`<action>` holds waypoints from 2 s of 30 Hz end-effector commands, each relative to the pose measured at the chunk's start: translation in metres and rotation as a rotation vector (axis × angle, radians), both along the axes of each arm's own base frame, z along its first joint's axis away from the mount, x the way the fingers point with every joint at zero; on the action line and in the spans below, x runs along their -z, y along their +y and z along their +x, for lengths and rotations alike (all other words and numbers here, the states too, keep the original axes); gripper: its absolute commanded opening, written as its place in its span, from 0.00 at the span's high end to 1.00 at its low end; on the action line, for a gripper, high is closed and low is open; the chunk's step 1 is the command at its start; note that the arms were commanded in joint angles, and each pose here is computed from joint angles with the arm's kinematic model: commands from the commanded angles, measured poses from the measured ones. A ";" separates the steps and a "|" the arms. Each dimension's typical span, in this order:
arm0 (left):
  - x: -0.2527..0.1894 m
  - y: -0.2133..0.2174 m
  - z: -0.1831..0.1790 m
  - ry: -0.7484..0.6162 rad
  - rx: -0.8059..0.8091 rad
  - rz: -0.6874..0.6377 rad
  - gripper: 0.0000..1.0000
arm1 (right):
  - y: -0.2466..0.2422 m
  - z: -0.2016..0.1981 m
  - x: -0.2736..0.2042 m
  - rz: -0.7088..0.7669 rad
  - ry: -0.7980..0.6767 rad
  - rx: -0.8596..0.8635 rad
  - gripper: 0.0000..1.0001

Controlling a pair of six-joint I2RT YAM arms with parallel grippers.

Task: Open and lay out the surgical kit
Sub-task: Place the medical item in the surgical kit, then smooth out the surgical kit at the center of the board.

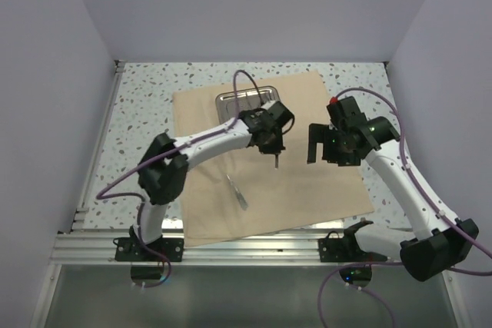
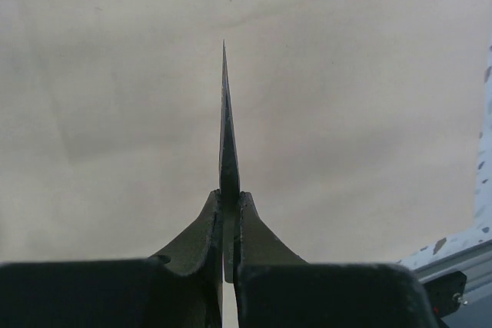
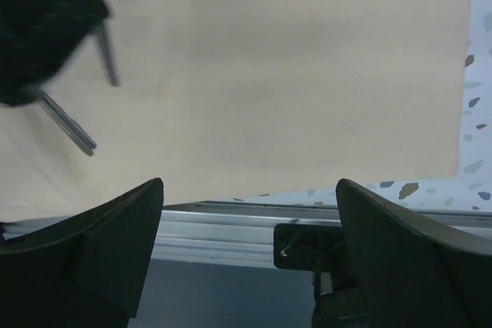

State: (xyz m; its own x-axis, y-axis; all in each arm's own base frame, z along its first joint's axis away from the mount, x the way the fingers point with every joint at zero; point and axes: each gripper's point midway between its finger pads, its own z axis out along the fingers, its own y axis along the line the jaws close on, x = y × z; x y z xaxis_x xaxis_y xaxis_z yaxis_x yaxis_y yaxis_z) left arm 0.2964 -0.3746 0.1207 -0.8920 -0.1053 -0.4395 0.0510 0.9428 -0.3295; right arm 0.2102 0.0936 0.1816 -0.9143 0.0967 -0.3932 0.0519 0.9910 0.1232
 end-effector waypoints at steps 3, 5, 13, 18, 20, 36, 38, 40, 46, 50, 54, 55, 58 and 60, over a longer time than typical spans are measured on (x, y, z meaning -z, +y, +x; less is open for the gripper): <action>0.054 -0.067 -0.027 0.125 0.102 -0.046 1.00 | -0.012 0.000 -0.025 -0.045 -0.031 0.012 0.02; 0.074 -0.062 -0.038 0.189 0.071 -0.029 1.00 | -0.017 -0.003 -0.024 -0.069 -0.027 0.014 0.02; 0.074 -0.036 -0.082 0.312 0.006 0.053 1.00 | -0.022 -0.013 -0.013 -0.084 -0.001 0.016 0.02; 0.054 -0.009 -0.096 0.302 -0.088 0.102 1.00 | -0.023 -0.019 -0.004 -0.080 0.010 0.014 0.02; 0.051 -0.002 -0.101 0.300 -0.131 0.113 1.00 | -0.024 -0.022 0.001 -0.087 0.023 0.014 0.02; 0.025 0.042 -0.100 0.210 -0.201 0.204 0.08 | -0.019 -0.026 0.002 -0.056 0.029 0.001 0.01; 0.016 0.068 -0.100 0.209 -0.252 0.212 0.15 | -0.019 -0.025 0.000 -0.049 0.022 0.002 0.02; 0.012 0.093 -0.101 0.194 -0.303 0.244 0.19 | -0.018 -0.024 -0.001 -0.047 0.023 0.000 0.02; 0.014 0.166 -0.134 0.194 -0.392 0.359 0.30 | -0.009 -0.018 -0.002 -0.019 0.021 -0.010 0.02; 0.036 0.200 -0.153 0.217 -0.428 0.399 0.33 | -0.004 -0.016 0.000 0.003 0.031 -0.012 0.02; 0.046 0.222 -0.158 0.205 -0.458 0.385 0.35 | 0.000 -0.015 0.002 0.015 0.047 -0.016 0.02; 0.047 0.226 -0.158 0.200 -0.467 0.380 0.35 | 0.000 -0.015 0.002 0.017 0.048 -0.018 0.02; 0.049 0.242 -0.158 0.180 -0.479 0.354 0.36 | 0.002 -0.016 0.004 0.022 0.058 -0.020 0.02; 0.051 0.247 -0.153 0.166 -0.471 0.335 0.37 | 0.003 -0.016 0.005 0.028 0.064 -0.018 0.02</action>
State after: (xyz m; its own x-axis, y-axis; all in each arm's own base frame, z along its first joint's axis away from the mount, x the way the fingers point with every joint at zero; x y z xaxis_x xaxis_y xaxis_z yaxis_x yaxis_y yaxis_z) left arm 0.1270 -0.1343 0.0673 -0.8765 -0.3651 -0.3138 -0.4080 0.9093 0.0815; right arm 0.1883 0.0877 0.1670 -0.9463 0.0814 -0.3127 0.0530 0.9937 0.0984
